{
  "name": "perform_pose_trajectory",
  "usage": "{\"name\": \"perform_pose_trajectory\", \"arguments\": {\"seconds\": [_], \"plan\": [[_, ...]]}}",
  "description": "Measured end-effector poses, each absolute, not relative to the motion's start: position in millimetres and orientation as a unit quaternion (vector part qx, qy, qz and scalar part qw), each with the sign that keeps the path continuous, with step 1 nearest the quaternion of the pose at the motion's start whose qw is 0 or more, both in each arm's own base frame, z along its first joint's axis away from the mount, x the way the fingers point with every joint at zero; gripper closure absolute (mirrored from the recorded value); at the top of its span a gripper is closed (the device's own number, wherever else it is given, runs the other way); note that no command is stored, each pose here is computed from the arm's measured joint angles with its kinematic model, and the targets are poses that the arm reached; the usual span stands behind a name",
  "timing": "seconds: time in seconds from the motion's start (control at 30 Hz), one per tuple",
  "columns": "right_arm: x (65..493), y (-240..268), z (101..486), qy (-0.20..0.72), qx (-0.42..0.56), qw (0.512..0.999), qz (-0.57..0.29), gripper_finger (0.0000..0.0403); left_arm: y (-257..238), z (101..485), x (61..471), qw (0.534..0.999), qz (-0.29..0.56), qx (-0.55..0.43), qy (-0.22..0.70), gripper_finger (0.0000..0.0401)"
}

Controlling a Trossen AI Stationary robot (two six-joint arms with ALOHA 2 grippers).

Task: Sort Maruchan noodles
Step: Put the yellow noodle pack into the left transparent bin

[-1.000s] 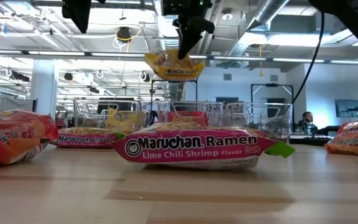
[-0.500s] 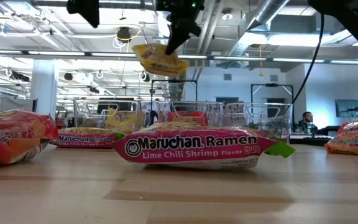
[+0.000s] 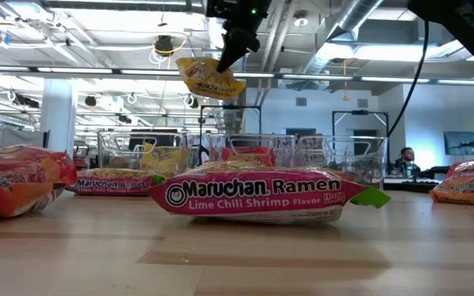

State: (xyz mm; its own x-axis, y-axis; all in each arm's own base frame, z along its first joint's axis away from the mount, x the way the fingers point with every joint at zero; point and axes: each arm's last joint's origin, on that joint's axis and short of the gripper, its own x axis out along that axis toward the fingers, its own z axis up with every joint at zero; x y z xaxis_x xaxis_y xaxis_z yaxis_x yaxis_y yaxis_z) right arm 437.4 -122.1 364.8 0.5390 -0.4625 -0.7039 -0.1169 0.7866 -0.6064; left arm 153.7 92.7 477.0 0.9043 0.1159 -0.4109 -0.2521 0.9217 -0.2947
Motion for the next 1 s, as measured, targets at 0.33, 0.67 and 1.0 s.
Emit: {"name": "perform_pose_trajectory", "arguments": {"seconds": [0.33, 0.67, 1.0], "plan": [[437.6, -121.9, 365.0, 0.468, -0.31, 0.821, -0.106, 0.0395, 92.6, 497.4, 156.1, 0.976, 0.039, -0.187, 0.1, 0.0321], [437.7, -120.9, 364.9, 0.468, -0.31, 0.821, -0.105, 0.0395, 88.9, 505.7, 149.1, 0.984, 0.02, -0.162, 0.07, 0.0307], [438.4, -114.7, 363.9, 0.473, -0.313, 0.818, -0.099, 0.0395, 87.0, 503.5, 143.0, 0.988, 0.059, -0.113, 0.084, 0.0265]]}}
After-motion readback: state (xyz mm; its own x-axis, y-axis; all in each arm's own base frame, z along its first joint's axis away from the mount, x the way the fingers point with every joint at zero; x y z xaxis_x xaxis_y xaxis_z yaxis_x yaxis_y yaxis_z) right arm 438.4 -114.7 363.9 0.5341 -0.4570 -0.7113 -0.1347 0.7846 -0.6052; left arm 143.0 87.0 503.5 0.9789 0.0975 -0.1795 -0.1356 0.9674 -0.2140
